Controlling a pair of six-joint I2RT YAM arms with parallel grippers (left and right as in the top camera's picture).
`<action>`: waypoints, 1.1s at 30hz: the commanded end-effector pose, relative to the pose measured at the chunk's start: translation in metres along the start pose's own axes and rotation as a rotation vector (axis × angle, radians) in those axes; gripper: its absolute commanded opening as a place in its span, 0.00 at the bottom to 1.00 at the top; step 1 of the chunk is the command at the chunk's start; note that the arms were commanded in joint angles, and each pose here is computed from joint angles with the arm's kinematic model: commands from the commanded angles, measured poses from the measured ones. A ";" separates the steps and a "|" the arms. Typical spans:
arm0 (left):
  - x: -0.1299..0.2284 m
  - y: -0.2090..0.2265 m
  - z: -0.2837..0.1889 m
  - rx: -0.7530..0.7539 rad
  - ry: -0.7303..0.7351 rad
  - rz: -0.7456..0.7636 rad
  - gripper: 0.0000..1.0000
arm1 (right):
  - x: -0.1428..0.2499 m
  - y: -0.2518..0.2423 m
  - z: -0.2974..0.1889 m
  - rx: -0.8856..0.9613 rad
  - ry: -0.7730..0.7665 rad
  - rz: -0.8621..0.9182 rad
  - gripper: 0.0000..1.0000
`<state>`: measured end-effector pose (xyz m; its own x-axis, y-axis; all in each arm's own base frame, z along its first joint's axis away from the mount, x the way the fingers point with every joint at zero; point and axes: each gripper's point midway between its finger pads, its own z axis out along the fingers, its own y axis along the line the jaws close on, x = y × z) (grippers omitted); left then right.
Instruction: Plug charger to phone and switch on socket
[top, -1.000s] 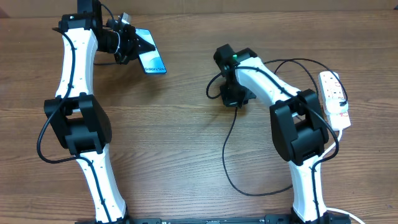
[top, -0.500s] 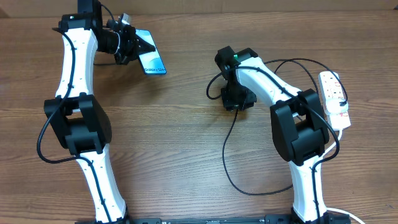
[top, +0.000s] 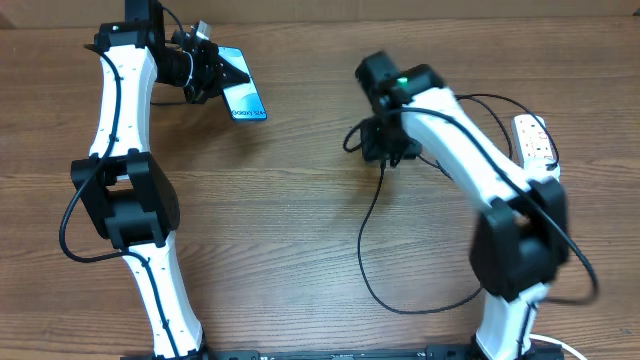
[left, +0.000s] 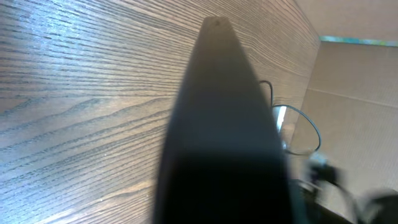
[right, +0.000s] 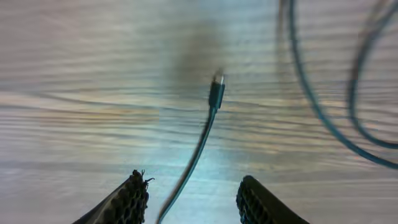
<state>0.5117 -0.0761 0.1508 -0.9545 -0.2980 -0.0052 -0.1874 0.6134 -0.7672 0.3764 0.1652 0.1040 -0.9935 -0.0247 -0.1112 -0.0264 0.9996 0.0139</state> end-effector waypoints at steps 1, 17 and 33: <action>0.001 -0.013 -0.005 0.015 -0.009 0.056 0.04 | 0.012 -0.003 0.004 -0.006 0.007 0.022 0.47; 0.000 -0.013 -0.005 0.017 -0.015 0.062 0.04 | 0.015 -0.025 0.093 -0.051 -0.068 0.045 0.40; 0.000 -0.013 -0.005 0.017 -0.014 0.061 0.04 | 0.017 -0.010 0.105 -0.060 -0.067 0.009 0.22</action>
<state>0.5126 -0.0748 0.1497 -0.9559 -0.2930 -0.0203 -0.1753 0.6247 -0.7610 0.3772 0.1545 0.0036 -0.9803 0.0014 -0.1977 -0.0143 0.9969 0.0779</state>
